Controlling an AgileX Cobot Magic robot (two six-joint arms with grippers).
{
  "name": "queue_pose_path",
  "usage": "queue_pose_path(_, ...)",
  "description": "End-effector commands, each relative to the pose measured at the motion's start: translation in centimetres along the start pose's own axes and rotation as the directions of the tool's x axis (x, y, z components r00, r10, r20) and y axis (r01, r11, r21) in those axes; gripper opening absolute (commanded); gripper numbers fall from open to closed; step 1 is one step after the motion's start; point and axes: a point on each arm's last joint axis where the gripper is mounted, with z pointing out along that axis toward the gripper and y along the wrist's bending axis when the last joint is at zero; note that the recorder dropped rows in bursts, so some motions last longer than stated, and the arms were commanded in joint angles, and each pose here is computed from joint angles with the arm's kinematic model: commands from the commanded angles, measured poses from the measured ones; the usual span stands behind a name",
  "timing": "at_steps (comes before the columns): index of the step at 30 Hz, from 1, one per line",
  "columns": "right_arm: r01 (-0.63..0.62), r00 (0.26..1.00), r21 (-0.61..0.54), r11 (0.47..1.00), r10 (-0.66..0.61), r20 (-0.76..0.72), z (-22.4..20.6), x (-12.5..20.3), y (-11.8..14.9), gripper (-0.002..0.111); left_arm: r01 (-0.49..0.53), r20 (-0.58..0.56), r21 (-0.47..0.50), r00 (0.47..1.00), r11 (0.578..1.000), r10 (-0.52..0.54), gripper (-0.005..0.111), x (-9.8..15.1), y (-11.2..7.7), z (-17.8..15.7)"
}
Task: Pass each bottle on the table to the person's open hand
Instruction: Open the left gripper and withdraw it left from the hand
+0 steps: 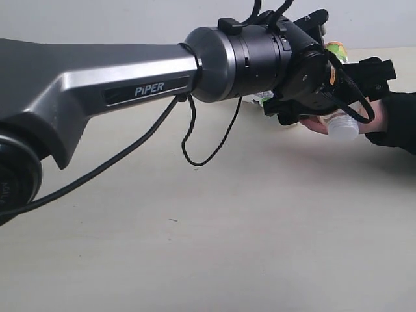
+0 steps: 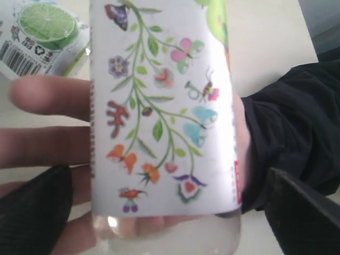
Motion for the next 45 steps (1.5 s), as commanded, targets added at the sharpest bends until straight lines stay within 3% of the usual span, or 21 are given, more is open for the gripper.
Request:
queue_pose_path(1, 0.001, 1.0, 0.007, 1.0, -0.001, 0.007, 0.0, 0.1, 0.0, 0.0, -0.066, -0.005, -0.031, 0.998, 0.997, 0.066, 0.093, -0.7, -0.2, -1.4)
queue_pose_path(14, 0.001, 1.0, 0.007, 1.0, -0.001, 0.007, 0.0, 0.1, 0.0, 0.0, -0.257, -0.08, -0.117, 0.965, 0.959, 0.249, 0.093, -2.0, -0.9, -5.9)
queue_pose_path(22, 0.001, 1.0, 0.007, 1.0, -0.001, 0.007, 0.0, 0.1, 0.0, 0.0, -0.474, -0.182, -0.16, 0.876, 0.866, 0.446, 0.093, -2.8, -1.1, -9.9)
queue_pose_path(26, 0.001, 1.0, 0.007, 1.0, -0.001, 0.007, 0.0, 0.1, 0.0, 0.0, -0.588, -0.239, -0.155, 0.802, 0.794, 0.548, 0.092, -3.2, -1.2, -12.1)
queue_pose_path(29, 0.001, 1.0, 0.007, 1.0, -0.001, 0.007, 0.0, 0.1, 0.0, 0.0, -0.603, -0.256, -0.157, 0.79, 0.782, 0.557, 0.078, -3.5, -1.4, -13.7)
queue_pose_path(30, 0.001, 1.0, 0.007, 1.0, -0.001, 0.007, 0.0, 0.1, 0.0, 0.0, -0.608, -0.259, -0.158, 0.786, 0.778, 0.561, 0.053, -3.7, -1.5, -14.6)
queue_pose_path(31, 0.001, 1.0, 0.007, 1.0, -0.001, 0.007, 0.0, 0.1, 0.0, 0.0, -0.607, -0.259, -0.159, 0.787, 0.779, 0.56, 0.039, -3.8, -1.6, -15.0)
queue_pose_path(32, 0.001, 1.0, 0.007, 1.0, -0.001, 0.007, 0.0, 0.1, 0.0, 0.0, -0.602, -0.266, -0.165, 0.79, 0.781, 0.552, -0.001, -4.0, -1.6, -15.9)
queue_pose_path(38, 0.001, 1.0, 0.007, 1.0, -0.001, 0.007, 0.0, 0.1, 0.0, 0.0, -0.599, -0.236, -0.163, 0.795, 0.784, 0.559, 0.0, -4.1, -1.3, -19.8)
queue_pose_path(42, 0.001, 1.0, 0.007, 1.0, -0.001, 0.007, 0.0, 0.1, 0.0, 0.0, -0.613, -0.202, -0.169, 0.788, 0.772, 0.581, 0.0, -2.0, 1.9, -22.2)
queue_pose_path(45, 0.001, 1.0, 0.007, 1.0, -0.001, 0.007, 0.0, 0.1, 0.0, 0.0, -0.603, -0.137, -0.102, 0.796, 0.791, 0.59, 0.0, 2.3, 6.4, -23.3)
